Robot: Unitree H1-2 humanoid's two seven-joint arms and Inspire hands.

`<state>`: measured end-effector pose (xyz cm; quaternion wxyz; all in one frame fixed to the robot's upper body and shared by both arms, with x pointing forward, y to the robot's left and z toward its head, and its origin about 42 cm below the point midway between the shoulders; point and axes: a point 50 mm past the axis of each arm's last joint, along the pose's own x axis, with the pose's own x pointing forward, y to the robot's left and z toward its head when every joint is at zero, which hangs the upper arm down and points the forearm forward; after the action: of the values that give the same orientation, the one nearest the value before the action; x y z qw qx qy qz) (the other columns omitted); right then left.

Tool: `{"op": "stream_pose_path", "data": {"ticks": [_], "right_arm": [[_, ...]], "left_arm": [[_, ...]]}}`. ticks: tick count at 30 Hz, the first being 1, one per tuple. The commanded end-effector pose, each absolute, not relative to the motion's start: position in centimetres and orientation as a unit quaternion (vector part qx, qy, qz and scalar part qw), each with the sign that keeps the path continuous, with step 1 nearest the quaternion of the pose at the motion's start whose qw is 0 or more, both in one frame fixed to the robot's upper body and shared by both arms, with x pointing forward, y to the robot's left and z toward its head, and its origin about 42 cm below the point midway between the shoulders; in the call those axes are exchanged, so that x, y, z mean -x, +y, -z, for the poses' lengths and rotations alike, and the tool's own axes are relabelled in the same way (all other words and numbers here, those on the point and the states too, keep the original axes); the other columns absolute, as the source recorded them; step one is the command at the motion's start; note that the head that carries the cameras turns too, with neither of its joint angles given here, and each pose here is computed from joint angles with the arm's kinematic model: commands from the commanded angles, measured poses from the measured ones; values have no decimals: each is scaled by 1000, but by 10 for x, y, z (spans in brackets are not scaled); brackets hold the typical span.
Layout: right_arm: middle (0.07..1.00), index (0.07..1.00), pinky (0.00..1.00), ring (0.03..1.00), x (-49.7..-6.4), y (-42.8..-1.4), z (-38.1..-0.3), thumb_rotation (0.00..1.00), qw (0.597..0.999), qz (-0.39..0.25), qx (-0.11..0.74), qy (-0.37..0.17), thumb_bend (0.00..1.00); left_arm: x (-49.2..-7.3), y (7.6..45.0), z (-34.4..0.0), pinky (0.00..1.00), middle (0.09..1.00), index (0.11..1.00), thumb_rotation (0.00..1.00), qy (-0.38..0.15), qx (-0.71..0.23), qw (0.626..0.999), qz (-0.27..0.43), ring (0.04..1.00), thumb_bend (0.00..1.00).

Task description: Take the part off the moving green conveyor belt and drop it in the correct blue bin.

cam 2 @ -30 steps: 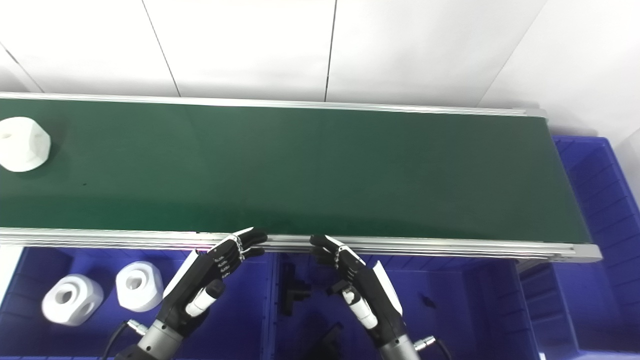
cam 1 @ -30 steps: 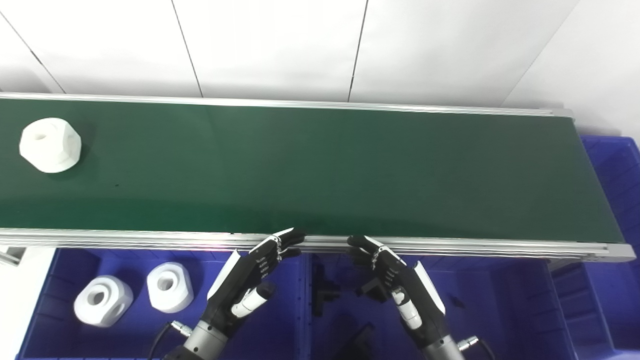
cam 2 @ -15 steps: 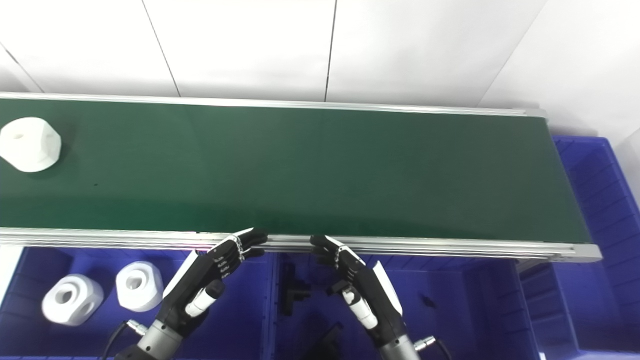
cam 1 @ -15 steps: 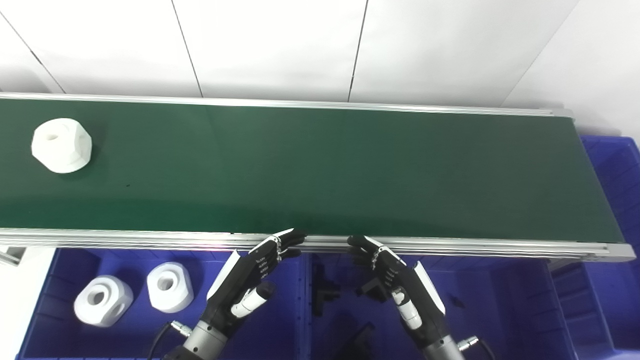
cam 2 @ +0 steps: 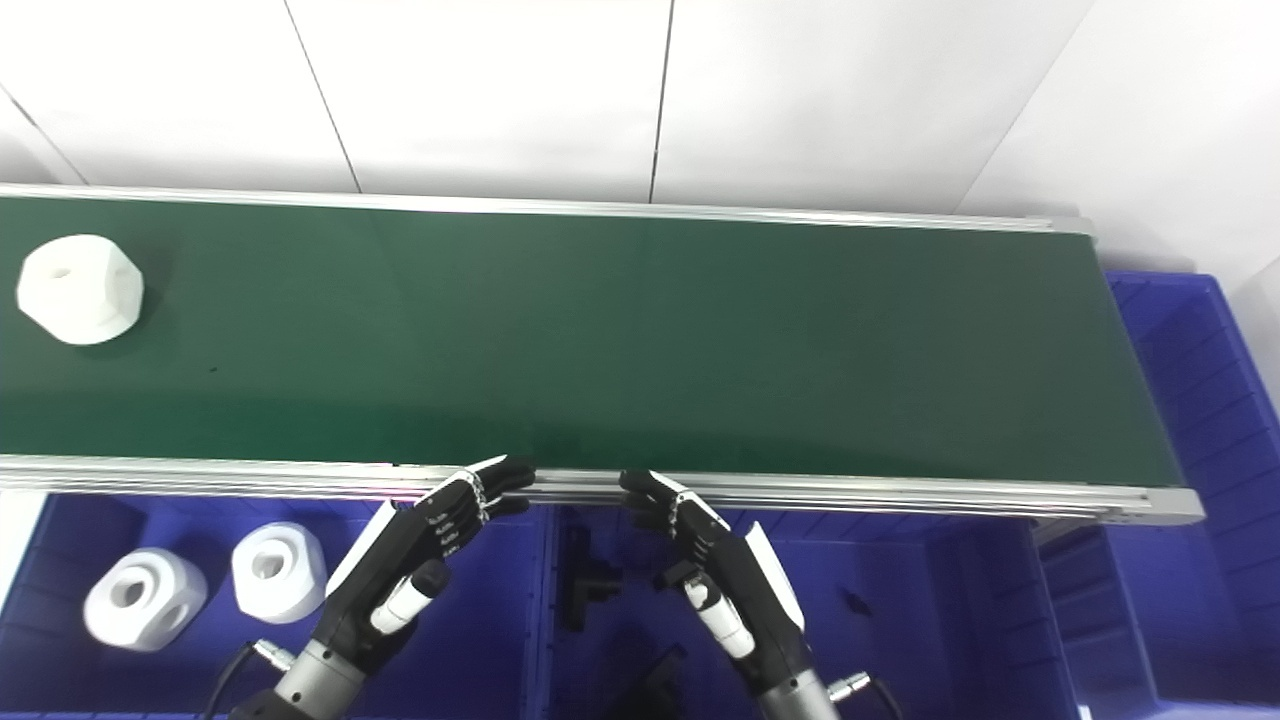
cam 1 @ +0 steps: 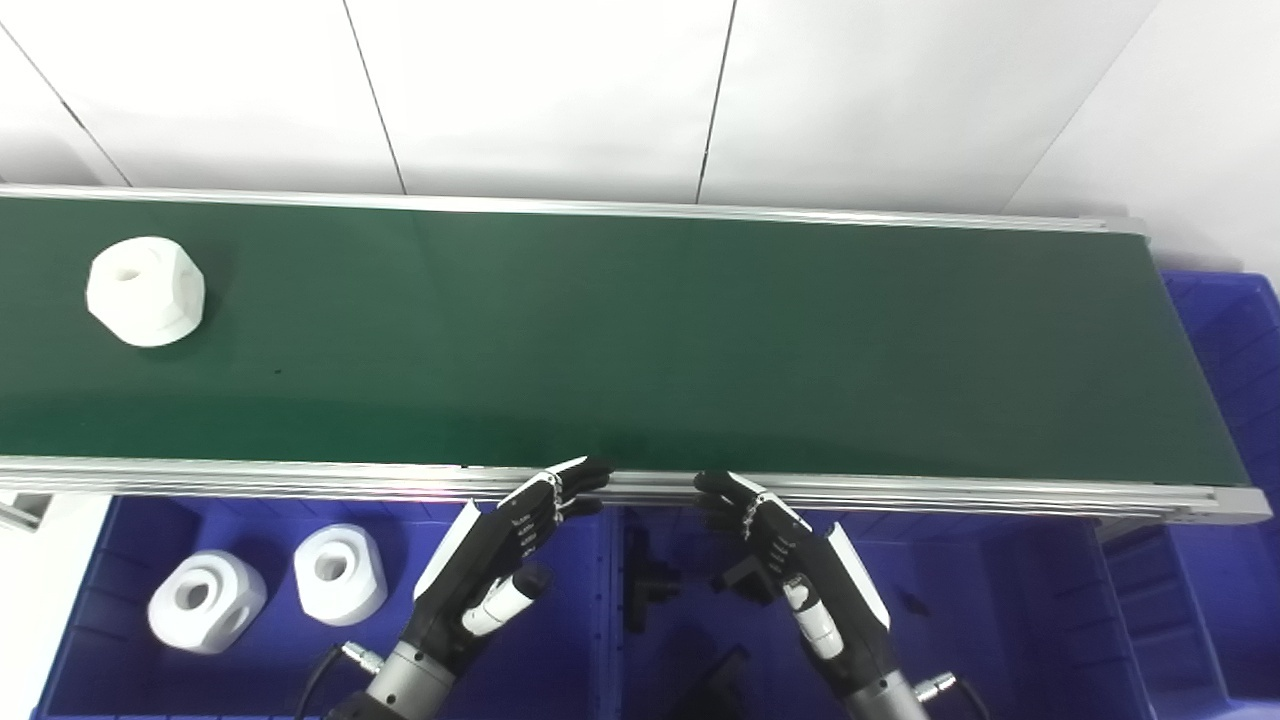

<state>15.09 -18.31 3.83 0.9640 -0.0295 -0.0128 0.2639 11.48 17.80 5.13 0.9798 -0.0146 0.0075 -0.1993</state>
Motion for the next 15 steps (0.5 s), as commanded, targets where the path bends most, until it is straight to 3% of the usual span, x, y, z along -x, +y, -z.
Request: {"op": "stream_pose_path", "data": {"ticks": [1, 15], "right_arm": [[861, 845, 799, 840, -152, -181, -46, 1000, 962, -267, 25, -44, 832], [865, 844, 797, 839, -151, -182, -40, 1000, 962, -270, 27, -39, 833]], "left_arm": [[-115, 177, -58, 827, 883, 820, 867, -20, 16, 980, 199, 884, 815], [-113, 177, -53, 845, 888, 822, 865, -14, 19, 979, 202, 893, 816]]}}
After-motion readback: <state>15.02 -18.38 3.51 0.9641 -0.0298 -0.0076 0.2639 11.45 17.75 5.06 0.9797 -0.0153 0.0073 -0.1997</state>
